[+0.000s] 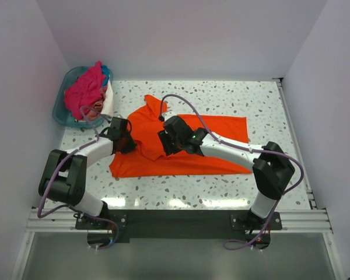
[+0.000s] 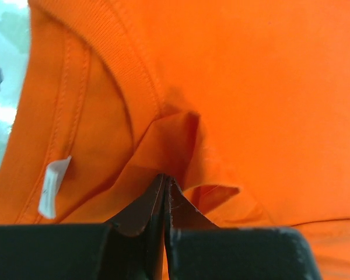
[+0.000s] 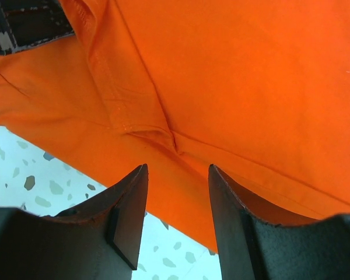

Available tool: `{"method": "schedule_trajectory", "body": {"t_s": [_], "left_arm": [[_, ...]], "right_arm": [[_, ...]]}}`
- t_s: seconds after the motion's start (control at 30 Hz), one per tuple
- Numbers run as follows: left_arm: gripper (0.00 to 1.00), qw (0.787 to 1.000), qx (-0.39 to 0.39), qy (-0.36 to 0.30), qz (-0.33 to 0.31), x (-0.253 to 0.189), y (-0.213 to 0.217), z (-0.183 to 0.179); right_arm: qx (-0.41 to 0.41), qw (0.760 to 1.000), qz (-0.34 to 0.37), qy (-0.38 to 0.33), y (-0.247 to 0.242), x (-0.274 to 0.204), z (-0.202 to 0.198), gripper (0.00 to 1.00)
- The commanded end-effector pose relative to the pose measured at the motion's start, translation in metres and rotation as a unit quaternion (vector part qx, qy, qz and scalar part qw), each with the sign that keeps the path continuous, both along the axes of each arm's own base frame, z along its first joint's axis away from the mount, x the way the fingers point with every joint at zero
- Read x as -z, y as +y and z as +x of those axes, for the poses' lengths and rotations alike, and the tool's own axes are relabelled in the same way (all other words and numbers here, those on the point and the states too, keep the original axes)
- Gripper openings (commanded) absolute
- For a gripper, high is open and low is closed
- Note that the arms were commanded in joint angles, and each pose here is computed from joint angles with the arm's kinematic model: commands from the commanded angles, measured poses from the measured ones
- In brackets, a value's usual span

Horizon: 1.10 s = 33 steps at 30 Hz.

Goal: Fold and stack the t-shirts
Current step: Fold the tshirt

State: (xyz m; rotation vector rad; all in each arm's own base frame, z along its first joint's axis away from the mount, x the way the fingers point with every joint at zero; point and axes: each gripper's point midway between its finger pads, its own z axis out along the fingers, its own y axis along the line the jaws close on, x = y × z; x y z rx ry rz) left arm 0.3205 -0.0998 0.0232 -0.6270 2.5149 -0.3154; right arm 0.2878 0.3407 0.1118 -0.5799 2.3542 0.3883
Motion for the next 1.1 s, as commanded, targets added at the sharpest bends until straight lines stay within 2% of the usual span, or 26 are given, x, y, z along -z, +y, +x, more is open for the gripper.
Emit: {"method": "schedule_trajectory", "body": {"t_s": [0.0, 0.4, 0.83, 0.97, 1.07], "left_arm": [[0.07, 0.997, 0.022, -0.072, -0.023, -0.027, -0.017, 0.039], [0.14, 0.989, 0.052, -0.103, -0.091, -0.035, -0.051, 0.077], [0.14, 0.99, 0.024, -0.103, -0.091, -0.037, -0.051, 0.1], [0.17, 0.988, 0.019, -0.128, -0.087, -0.056, -0.043, 0.109], [0.2, 0.985, 0.021, -0.15, -0.083, -0.074, -0.039, 0.12]], "right_arm": [[-0.005, 0.999, 0.018, -0.035, 0.017, -0.018, 0.016, 0.49], [0.002, 0.999, 0.001, -0.032, 0.017, -0.005, 0.021, 0.49], [0.017, 0.999, -0.014, -0.043, 0.011, -0.006, 0.027, 0.52], [0.062, 0.996, -0.045, -0.033, -0.015, 0.003, 0.047, 0.53], [0.092, 0.996, -0.006, -0.002, -0.04, 0.003, 0.072, 0.53]]}}
